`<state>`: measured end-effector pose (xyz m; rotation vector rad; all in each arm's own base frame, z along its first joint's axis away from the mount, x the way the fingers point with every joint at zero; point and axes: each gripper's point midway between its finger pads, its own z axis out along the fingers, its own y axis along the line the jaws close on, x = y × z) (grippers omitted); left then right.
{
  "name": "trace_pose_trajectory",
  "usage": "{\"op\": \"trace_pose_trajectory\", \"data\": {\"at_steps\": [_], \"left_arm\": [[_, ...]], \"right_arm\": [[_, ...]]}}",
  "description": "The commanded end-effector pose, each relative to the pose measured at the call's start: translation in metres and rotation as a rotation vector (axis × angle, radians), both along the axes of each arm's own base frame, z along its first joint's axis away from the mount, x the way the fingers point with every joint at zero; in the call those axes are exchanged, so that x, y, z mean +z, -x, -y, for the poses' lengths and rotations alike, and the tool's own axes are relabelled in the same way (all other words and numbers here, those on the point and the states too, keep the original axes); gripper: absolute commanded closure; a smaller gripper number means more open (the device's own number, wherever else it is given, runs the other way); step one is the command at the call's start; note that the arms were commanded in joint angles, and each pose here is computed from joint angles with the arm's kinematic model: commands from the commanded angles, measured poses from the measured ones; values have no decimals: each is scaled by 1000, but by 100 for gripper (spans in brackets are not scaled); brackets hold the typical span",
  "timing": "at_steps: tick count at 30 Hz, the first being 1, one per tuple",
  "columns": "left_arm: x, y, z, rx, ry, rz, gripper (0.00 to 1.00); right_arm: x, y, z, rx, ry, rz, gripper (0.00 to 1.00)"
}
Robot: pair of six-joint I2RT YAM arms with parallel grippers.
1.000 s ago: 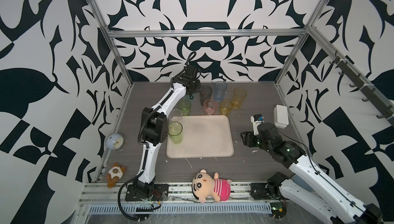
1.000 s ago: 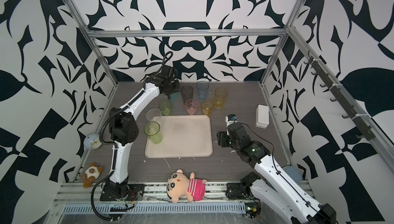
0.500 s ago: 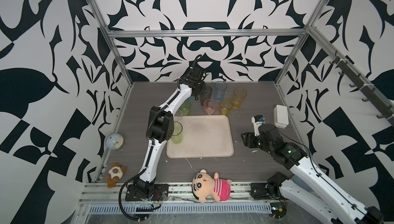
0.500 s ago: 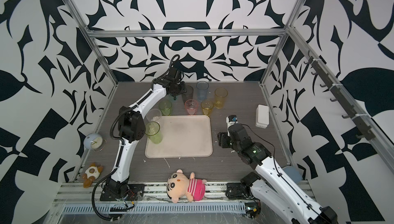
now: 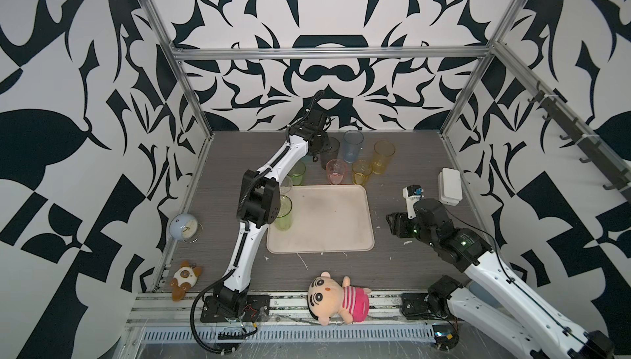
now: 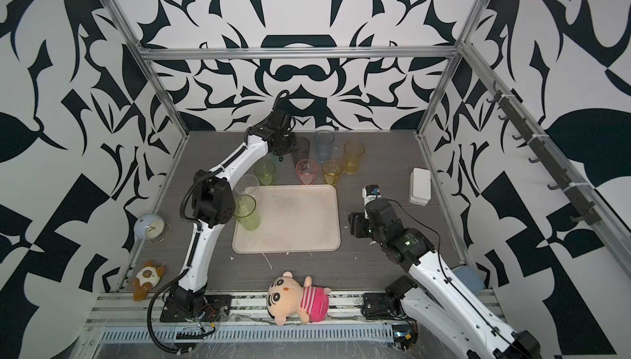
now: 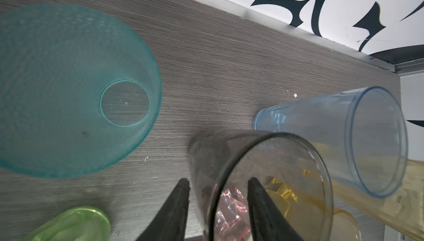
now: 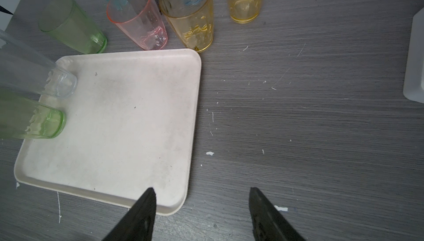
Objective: Place the glasses into the tray
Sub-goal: Pick up the glass from the top-center of the table.
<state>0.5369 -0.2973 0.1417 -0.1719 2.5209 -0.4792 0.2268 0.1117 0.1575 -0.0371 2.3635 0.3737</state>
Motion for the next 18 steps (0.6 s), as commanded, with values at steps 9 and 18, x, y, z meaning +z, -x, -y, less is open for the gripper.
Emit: {"op": "trace_pose_trajectory", "data": {"at_steps": [9, 18], "left_arm": [[-1, 1, -4, 29, -22, -11, 62], [5, 2, -9, 35, -28, 7, 70]], "right_arm": [[5, 0, 0, -4, -10, 15, 33], [6, 1, 0, -9, -17, 16, 32]]}}
